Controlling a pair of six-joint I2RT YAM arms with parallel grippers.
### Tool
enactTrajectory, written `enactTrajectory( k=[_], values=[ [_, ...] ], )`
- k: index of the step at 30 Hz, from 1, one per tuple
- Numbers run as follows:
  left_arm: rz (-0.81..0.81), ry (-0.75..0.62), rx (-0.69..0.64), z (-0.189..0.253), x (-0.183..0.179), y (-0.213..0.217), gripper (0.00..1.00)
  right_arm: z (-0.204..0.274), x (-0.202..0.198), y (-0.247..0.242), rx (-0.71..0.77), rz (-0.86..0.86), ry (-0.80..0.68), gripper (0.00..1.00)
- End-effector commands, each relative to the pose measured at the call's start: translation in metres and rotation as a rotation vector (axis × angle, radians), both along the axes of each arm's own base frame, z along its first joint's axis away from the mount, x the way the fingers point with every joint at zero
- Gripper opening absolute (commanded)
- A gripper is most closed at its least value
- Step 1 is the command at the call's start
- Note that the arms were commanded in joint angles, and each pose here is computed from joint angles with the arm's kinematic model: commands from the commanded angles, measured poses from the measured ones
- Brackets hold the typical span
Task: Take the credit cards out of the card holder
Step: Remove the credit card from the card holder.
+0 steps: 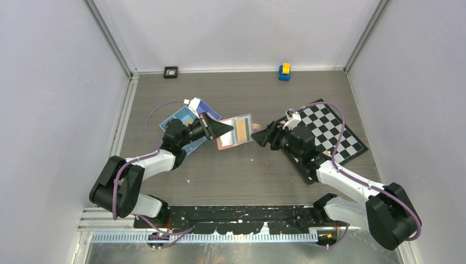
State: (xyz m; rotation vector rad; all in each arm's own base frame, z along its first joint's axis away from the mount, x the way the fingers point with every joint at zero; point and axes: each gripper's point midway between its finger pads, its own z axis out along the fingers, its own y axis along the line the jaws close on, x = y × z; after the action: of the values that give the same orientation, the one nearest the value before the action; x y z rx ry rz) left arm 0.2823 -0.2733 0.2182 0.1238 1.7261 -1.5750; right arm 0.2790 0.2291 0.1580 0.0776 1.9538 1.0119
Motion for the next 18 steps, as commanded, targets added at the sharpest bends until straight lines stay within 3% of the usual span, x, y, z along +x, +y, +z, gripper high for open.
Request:
enactTrajectory(
  k=[1,10,18],
  values=[
    [-0.06,-0.099,-0.099,0.0335,-0.0108,-0.0032,0.0,0.0274,0.0087,0.0012,0.075,-0.005,-0.068,0.75],
    [-0.096,-0.087,-0.14,0.0369,-0.0119,-0.0065,0.0,0.0357,0.0096,-0.0026,0.177,0.016,-0.069,0.73],
    [-0.101,-0.086,-0.139,0.0369,-0.0122,-0.0069,0.0,0.0351,0.0094,0.0005,0.178,0.04,-0.062,0.69]
  ],
)
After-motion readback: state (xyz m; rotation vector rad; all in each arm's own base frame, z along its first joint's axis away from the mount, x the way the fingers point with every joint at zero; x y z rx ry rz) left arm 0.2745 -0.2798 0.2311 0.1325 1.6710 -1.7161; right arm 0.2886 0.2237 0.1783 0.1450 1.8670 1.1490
